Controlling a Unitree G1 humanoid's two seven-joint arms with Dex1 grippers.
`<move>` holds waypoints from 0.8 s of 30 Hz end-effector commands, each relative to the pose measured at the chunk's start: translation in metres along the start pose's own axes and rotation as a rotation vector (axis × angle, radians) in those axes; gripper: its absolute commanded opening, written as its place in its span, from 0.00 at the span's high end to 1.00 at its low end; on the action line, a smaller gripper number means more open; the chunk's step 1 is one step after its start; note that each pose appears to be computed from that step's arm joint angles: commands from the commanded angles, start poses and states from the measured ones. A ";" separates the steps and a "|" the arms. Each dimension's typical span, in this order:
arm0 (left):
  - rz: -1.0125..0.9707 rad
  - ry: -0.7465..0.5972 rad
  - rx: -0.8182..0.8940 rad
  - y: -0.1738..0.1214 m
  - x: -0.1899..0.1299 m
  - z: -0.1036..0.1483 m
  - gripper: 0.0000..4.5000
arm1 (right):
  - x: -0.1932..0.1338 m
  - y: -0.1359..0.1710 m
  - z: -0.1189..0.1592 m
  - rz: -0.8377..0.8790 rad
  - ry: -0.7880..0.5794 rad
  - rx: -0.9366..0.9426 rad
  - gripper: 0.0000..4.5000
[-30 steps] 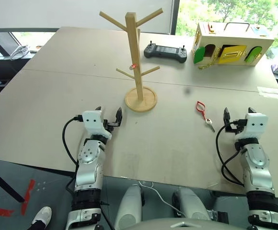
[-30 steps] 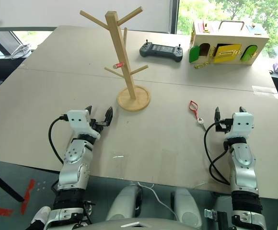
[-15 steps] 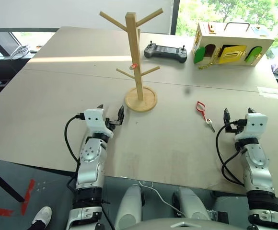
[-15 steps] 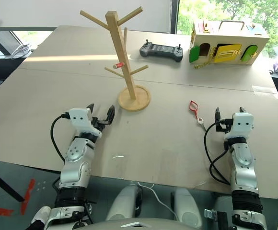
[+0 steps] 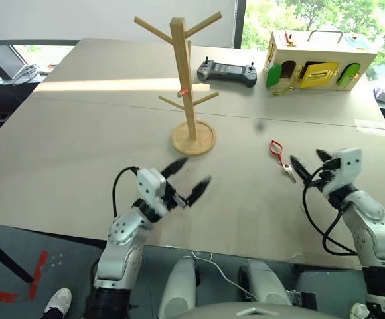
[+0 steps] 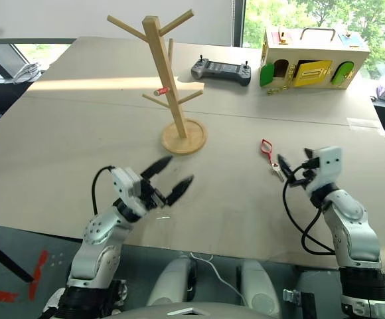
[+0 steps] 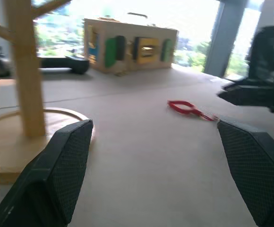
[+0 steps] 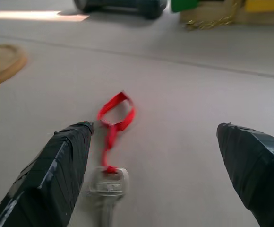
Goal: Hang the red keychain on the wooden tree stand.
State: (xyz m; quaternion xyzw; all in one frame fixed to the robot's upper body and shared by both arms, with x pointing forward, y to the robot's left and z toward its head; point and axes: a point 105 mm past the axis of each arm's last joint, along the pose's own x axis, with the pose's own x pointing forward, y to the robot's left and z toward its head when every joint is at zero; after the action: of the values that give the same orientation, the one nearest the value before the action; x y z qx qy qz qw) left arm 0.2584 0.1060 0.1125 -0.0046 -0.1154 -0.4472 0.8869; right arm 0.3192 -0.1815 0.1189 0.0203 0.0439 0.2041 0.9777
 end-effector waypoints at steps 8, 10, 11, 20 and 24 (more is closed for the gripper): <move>-0.122 -0.107 0.049 -0.003 0.006 0.016 0.03 | 0.026 0.037 0.027 -0.105 0.021 -0.046 0.00; -0.128 -0.108 0.050 -0.004 0.007 0.015 0.03 | 0.027 0.032 0.023 -0.158 0.035 -0.042 0.00; -0.131 -0.108 0.051 -0.004 0.007 0.015 0.03 | 0.028 0.029 0.020 -0.181 0.046 -0.045 0.00; -0.115 -0.112 0.051 -0.004 0.009 0.015 0.03 | 0.027 0.024 0.004 -0.219 0.089 -0.051 0.00; -0.112 -0.112 0.053 -0.004 0.009 0.016 0.03 | 0.028 0.025 -0.004 -0.210 0.115 -0.056 0.00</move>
State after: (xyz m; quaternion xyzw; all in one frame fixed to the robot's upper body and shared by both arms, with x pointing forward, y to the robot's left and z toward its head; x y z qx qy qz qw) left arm 0.2594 0.0991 0.1220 -0.0038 -0.1584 -0.4922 0.8559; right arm 0.3338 -0.1484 0.1090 -0.0172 0.1086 0.1003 0.9889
